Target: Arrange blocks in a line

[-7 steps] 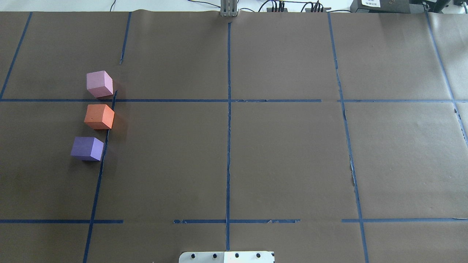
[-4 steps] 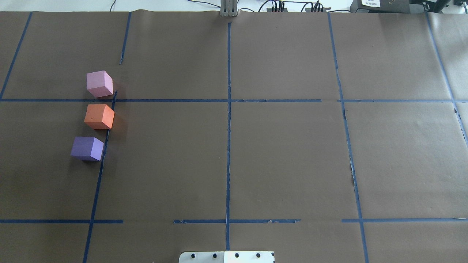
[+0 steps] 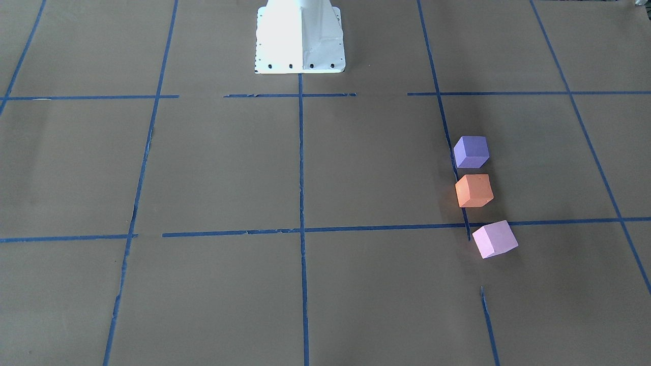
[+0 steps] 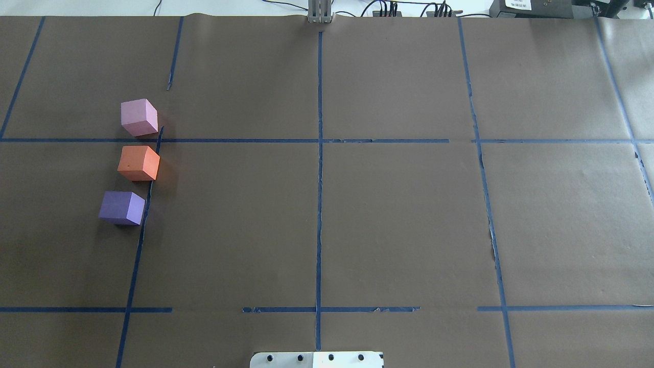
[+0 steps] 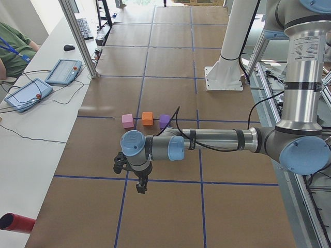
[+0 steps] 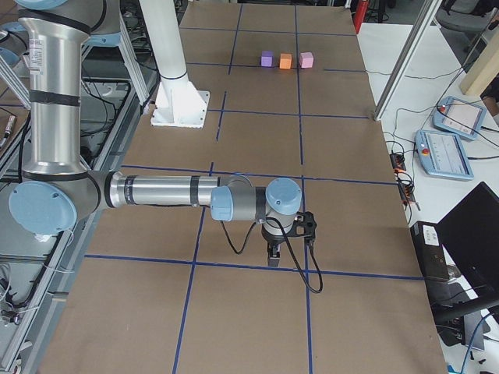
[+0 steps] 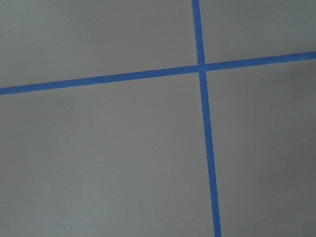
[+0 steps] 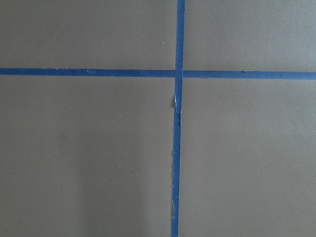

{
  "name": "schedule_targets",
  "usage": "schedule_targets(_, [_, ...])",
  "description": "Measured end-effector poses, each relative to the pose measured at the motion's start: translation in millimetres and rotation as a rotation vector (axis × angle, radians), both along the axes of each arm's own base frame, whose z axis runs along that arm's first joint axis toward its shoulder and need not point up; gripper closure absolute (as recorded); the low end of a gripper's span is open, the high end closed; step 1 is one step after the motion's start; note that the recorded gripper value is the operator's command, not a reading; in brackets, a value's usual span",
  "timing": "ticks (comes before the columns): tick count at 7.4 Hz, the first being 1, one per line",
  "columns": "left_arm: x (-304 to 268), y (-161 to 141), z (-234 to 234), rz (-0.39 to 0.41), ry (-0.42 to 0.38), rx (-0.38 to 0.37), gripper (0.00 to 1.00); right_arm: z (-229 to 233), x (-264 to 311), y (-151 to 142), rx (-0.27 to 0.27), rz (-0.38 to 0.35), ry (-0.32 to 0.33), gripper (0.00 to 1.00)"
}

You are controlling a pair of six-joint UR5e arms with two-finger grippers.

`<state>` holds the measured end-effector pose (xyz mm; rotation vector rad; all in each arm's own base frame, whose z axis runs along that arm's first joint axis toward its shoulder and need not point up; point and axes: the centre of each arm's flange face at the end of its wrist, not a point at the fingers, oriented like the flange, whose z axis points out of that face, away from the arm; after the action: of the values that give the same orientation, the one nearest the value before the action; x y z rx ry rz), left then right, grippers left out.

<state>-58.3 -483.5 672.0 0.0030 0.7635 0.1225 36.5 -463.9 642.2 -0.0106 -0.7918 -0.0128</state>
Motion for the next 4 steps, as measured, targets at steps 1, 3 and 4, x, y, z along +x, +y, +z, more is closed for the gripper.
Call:
schedule_targets(1, [0.0,-0.2,-0.8,0.0,0.0,0.001,0.0,0.0,0.0,0.0,0.0,0.0,0.0,0.0])
schedule_targets(3, [0.0,-1.3,-2.3,-0.001,0.0,0.004,0.0,0.0,-0.2,0.0,0.0,0.0,0.0,0.0])
schedule_targets(4, [-0.1,-1.6,-2.4,-0.001,-0.001,0.004,0.0,0.0,-0.2,0.0,0.0,0.0,0.0,0.0])
